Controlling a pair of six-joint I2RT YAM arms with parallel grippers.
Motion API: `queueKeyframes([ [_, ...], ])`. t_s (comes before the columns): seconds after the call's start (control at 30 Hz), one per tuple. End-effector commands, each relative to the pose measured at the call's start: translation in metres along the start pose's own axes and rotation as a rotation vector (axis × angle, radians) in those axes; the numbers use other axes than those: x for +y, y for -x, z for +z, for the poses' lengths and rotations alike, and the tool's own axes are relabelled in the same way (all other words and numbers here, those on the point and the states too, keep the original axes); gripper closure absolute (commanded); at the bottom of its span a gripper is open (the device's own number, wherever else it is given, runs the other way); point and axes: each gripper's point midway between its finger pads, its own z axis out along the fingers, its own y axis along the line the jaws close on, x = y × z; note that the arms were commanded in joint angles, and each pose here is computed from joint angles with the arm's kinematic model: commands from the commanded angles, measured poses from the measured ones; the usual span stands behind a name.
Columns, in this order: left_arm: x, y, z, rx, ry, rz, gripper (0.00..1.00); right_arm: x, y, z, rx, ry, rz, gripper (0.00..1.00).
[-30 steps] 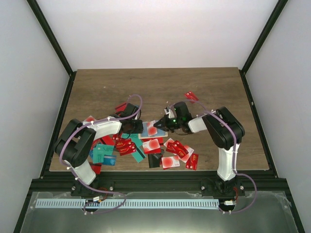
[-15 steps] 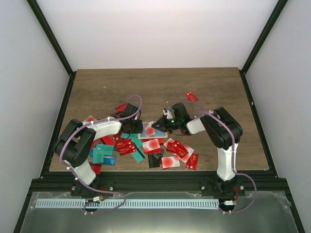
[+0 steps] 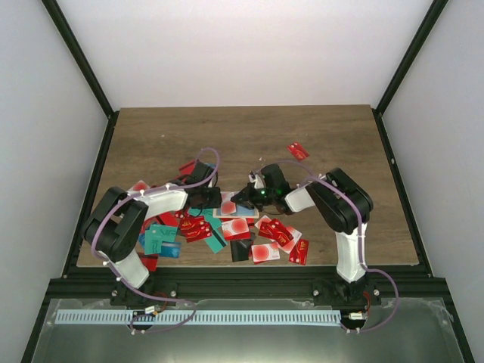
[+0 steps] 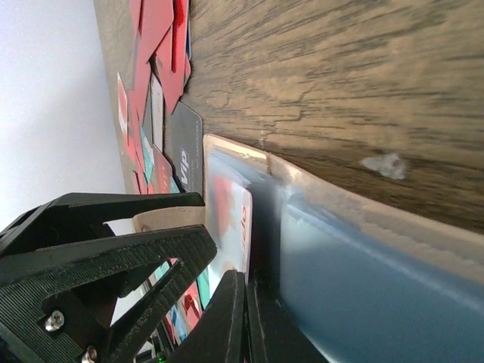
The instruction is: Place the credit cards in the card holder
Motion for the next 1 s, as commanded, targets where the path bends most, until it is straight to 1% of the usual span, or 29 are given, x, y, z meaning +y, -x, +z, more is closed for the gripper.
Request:
queueKeyframes([
  [0.0,0.003,-0.017,0.0,0.047,-0.011,-0.03,0.62,-0.003,-0.007,0.013,0.005,-0.037,0.009,0.99],
  [0.2,0.008,-0.019,-0.002,0.031,-0.001,-0.056,0.62,-0.001,-0.013,0.004,0.018,-0.074,-0.039,0.86],
  [0.43,0.009,-0.017,-0.006,0.01,0.006,-0.062,0.62,0.018,-0.008,-0.013,0.02,-0.145,-0.179,0.66],
  [0.6,0.011,-0.016,-0.008,0.003,0.015,-0.062,0.62,0.019,-0.001,-0.025,-0.007,-0.227,-0.262,0.59],
  [0.67,0.012,-0.017,-0.009,0.002,0.015,-0.062,0.62,0.016,0.0,-0.028,-0.012,-0.259,-0.291,0.6],
  [0.83,0.012,-0.018,-0.009,0.0,0.011,-0.069,0.62,0.012,0.0,-0.032,-0.008,-0.299,-0.342,0.68],
  [0.97,0.012,-0.019,-0.009,0.0,0.009,-0.069,0.63,0.007,0.001,-0.03,-0.017,-0.345,-0.368,0.82],
])
